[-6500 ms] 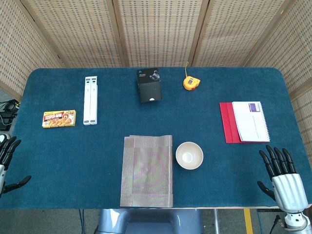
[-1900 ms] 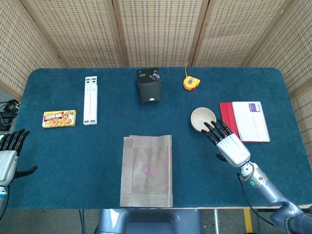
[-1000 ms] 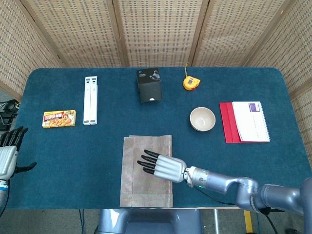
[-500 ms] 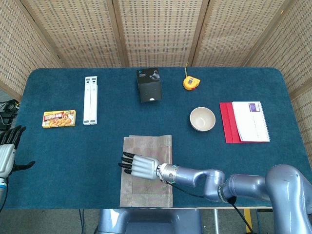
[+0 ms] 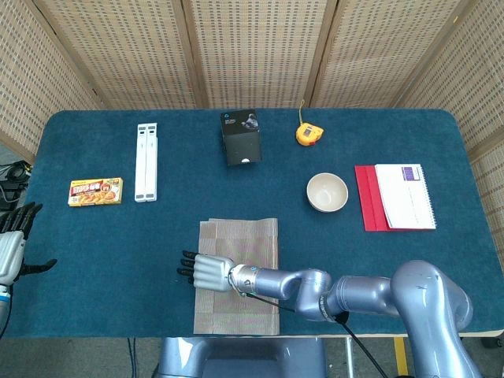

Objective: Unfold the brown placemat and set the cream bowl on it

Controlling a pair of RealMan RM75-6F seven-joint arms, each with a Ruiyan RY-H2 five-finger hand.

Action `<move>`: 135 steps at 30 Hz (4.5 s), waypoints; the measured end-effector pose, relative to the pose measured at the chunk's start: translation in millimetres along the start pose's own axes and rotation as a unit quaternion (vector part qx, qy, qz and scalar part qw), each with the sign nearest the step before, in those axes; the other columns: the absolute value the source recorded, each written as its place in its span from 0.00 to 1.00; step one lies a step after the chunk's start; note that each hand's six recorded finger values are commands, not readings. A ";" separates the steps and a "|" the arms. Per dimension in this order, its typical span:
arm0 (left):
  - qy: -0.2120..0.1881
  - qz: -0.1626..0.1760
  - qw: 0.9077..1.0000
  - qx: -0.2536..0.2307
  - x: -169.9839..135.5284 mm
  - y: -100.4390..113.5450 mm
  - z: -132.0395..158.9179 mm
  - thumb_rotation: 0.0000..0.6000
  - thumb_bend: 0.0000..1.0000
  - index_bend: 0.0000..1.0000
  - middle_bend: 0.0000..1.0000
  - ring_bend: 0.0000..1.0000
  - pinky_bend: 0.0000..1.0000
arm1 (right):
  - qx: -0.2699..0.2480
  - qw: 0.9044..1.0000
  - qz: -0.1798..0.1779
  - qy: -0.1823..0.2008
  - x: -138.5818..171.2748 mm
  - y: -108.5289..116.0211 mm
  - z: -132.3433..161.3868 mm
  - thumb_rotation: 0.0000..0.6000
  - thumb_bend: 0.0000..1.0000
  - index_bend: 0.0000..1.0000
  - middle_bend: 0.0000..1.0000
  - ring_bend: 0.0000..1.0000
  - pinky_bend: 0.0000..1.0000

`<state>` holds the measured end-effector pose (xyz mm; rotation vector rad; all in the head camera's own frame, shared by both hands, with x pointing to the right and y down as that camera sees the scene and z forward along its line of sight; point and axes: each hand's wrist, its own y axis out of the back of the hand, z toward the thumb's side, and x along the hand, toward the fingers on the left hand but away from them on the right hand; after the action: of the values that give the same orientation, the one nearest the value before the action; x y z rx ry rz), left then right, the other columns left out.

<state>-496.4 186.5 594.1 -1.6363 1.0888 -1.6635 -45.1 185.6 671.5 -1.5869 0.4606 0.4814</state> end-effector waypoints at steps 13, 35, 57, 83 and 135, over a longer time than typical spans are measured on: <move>0.004 -0.002 1.000 0.000 1.4 -0.6 -0.8 1.00 0.00 0.00 0.00 0.00 0.00 | 0.010 1.000 0.020 0.002 -7.6 -11.8 2.5 1.00 0.13 0.30 0.00 0.00 0.00; 0.009 -0.007 1.000 0.002 3.0 -2.7 -2.8 1.00 0.00 0.00 0.00 0.00 0.00 | -0.005 1.000 0.015 0.006 -12.8 -9.9 12.8 1.00 0.17 0.32 0.00 0.00 0.00; 0.010 -0.010 1.000 0.001 4.1 -3.4 -3.4 1.00 0.00 0.00 0.00 0.00 0.00 | -0.012 1.000 0.016 0.017 -19.5 -6.3 23.8 1.00 0.21 0.33 0.00 0.00 0.00; 0.010 -0.011 1.000 -0.001 4.6 -2.8 -4.2 1.00 0.00 0.00 0.00 0.00 0.00 | -0.010 1.000 0.007 0.022 -25.3 2.2 32.0 1.00 0.43 0.43 0.00 0.00 0.00; 0.006 -0.015 1.000 0.004 3.0 -5.7 -0.9 1.00 0.00 0.00 0.00 0.00 0.00 | -0.011 1.000 -0.007 0.011 3.4 -6.9 24.3 1.00 0.87 0.76 0.00 0.00 0.00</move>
<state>-496.7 187.1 600.6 -1.6481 1.0676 -1.6962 -39.2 210.3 673.9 -1.6174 0.4611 0.4602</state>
